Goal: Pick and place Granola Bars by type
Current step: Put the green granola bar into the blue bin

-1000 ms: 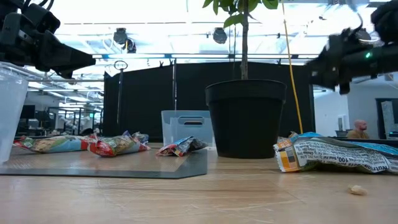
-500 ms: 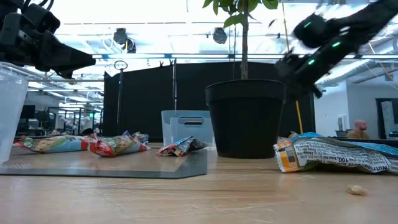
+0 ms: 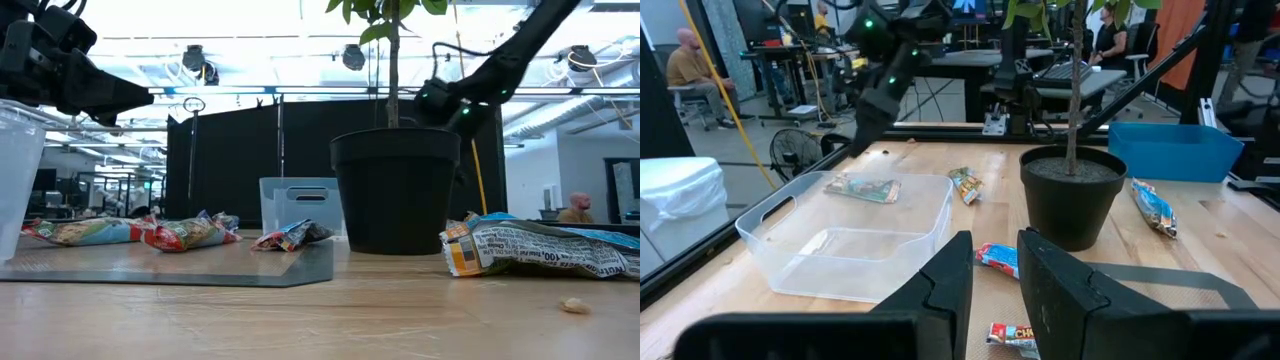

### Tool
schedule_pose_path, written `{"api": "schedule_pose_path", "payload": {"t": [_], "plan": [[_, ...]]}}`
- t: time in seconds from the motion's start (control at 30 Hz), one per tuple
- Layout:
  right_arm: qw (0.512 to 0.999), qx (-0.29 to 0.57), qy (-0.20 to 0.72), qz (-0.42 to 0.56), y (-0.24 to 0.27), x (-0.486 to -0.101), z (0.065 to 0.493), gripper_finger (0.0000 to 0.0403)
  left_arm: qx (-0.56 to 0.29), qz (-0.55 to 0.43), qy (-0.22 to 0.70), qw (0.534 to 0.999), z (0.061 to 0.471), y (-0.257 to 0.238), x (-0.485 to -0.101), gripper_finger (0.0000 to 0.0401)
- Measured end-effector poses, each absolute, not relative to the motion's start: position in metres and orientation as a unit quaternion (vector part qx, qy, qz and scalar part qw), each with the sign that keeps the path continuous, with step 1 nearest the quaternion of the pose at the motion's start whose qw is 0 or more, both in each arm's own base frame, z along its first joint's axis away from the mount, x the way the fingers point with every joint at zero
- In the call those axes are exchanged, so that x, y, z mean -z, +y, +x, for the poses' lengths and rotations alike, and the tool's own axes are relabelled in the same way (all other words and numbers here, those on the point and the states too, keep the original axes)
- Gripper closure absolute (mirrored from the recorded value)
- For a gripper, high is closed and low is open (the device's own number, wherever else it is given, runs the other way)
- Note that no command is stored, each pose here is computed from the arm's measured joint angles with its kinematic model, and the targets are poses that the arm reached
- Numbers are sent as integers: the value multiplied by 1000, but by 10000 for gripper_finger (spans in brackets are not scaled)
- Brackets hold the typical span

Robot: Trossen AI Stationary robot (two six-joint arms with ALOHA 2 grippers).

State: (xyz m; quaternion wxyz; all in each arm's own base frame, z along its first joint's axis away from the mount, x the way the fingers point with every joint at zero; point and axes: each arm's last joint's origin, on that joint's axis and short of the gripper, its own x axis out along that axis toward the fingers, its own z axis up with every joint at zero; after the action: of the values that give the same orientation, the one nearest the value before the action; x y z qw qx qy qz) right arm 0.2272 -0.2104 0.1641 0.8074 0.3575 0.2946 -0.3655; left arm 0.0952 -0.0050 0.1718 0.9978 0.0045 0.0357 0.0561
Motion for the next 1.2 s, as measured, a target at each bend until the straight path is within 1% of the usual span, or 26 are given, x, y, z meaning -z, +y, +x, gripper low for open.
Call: {"api": "schedule_pose_path", "payload": {"t": [0.2,0.33,0.5,0.7,0.8,0.9,1.03,1.13,1.2], "plan": [[784,385,319,368,-218,-145,234,166,-56,5,36,998,95,-5,-172,313],[789,397,301,359,-222,-152,236,170,-56,5,36,998,95,-5,-172,313],[776,406,299,379,-224,-149,232,173,-56,4,36,998,95,-5,-172,313],[784,392,309,369,-218,-152,239,174,-56,4,36,998,95,-5,-172,313],[784,384,333,356,-218,-164,248,174,-56,4,36,998,95,-5,-172,313],[776,402,365,321,-220,-187,258,174,-56,4,36,998,95,-5,-172,313],[775,419,378,285,-222,-216,269,174,-56,5,36,998,95,-5,-172,313],[772,419,380,289,-224,-225,269,174,-56,4,36,998,95,-5,-172,313],[765,423,387,293,-226,-225,267,174,-56,5,36,998,95,-5,-172,313]]}}
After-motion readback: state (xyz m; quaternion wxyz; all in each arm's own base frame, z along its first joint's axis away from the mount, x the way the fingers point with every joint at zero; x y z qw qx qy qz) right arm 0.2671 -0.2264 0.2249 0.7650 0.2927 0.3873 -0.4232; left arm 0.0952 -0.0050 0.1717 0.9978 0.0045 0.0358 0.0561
